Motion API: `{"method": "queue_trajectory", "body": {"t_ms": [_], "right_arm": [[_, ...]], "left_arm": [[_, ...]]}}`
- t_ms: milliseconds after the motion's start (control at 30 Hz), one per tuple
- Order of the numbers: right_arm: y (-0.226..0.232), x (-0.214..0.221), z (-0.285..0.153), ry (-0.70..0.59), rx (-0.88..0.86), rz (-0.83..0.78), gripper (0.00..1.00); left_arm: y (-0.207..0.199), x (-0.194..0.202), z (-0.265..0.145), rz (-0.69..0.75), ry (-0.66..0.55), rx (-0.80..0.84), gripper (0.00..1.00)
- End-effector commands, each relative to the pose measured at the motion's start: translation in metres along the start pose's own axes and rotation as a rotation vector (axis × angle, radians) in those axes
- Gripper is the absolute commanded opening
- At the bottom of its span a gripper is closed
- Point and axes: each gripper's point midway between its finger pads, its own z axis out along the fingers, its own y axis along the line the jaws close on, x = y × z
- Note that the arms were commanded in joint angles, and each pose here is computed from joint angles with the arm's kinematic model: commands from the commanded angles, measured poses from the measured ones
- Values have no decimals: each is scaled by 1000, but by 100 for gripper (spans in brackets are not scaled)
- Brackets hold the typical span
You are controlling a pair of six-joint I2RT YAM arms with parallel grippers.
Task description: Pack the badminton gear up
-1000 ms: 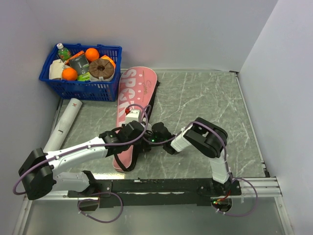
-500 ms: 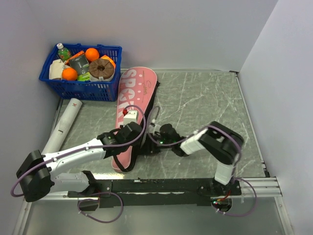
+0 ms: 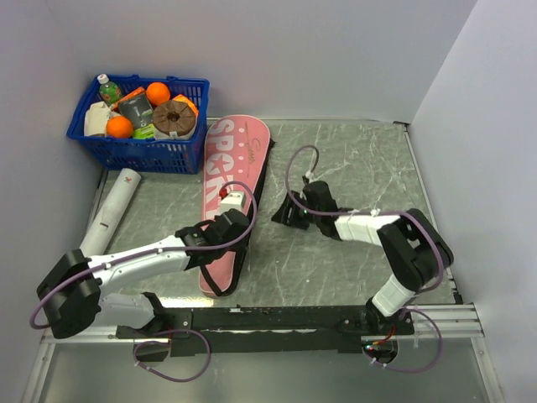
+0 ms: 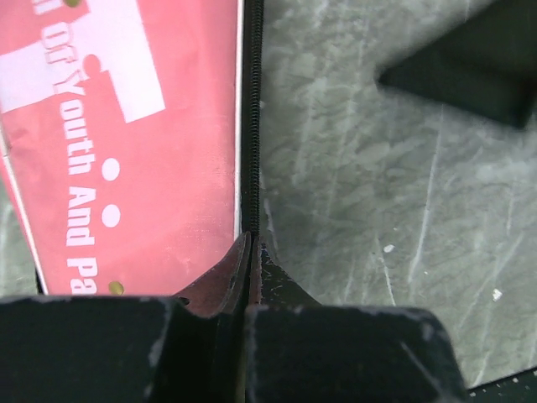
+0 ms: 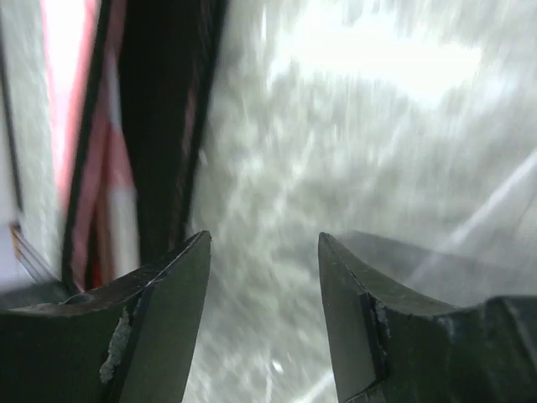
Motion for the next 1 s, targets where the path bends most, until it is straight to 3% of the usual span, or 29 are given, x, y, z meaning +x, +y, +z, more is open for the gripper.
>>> {"method": "queue_trajectory", "body": {"t_ms": [0,300,500,967], "right_arm": [[18,-65,15,-114,-17,14,63],[24,-142,59,-172,-73,50,67],[12,-158,102,-144,-125,102,68],[10,-184,156,-96,-155,194,66]], "left_arm": [[-27,1,4,-16,8,112,2],[-37,36,11,1,85,146,1],[-47,54,8,2,120,172,1],[-49,74,3,3,151,179,1]]}}
